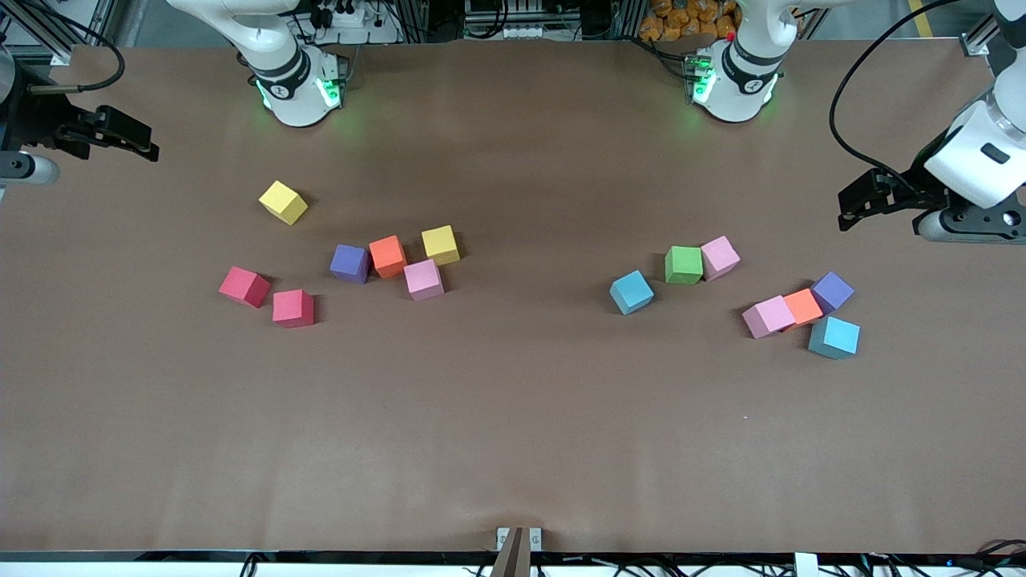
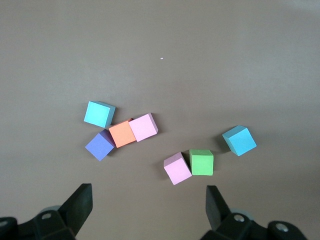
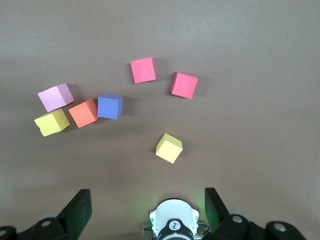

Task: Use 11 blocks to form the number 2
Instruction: 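Reach the right gripper to the red cube while the left gripper reaches the cyan cube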

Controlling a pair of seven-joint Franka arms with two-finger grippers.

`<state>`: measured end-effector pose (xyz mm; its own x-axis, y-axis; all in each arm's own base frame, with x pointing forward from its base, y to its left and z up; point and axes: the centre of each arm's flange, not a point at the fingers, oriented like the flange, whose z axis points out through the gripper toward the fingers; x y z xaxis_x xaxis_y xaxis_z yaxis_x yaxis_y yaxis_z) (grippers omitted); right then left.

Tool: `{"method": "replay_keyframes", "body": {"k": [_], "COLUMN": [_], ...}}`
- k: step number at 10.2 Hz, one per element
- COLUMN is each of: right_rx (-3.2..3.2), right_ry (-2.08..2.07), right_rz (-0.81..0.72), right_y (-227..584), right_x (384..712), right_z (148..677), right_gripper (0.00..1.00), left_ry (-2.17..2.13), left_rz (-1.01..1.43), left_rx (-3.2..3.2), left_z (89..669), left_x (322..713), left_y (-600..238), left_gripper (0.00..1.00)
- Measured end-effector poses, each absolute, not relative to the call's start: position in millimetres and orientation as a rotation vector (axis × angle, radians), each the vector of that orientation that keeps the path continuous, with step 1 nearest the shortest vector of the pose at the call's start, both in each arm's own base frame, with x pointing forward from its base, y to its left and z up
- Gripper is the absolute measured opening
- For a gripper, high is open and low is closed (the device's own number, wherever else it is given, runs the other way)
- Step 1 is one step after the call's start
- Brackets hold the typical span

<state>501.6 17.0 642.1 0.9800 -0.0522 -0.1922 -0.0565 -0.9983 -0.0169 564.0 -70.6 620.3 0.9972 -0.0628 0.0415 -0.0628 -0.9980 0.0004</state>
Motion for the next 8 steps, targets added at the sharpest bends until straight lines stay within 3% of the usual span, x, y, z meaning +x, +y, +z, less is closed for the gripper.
{"method": "replay_keyframes", "body": {"k": [4, 8], "right_rx": [-3.104, -3.095], "right_ry": [0.081, 0.046], "right_rz": [0.304, 0.321], "right_y": [18.4, 32.6], "right_x": [502.0, 512.0], "right_z": [640.8, 606.6], "right_gripper": [1.00, 1.00], "left_ry": [-0.099, -0.200], "left_rz": [0.050, -0.039], "left_rx": [3.138, 3.108], "left_z": [614.5, 532.2], "left_x": [566.6, 597.4], "left_y": [-70.8, -113.0], "left_gripper": [1.00, 1.00]}}
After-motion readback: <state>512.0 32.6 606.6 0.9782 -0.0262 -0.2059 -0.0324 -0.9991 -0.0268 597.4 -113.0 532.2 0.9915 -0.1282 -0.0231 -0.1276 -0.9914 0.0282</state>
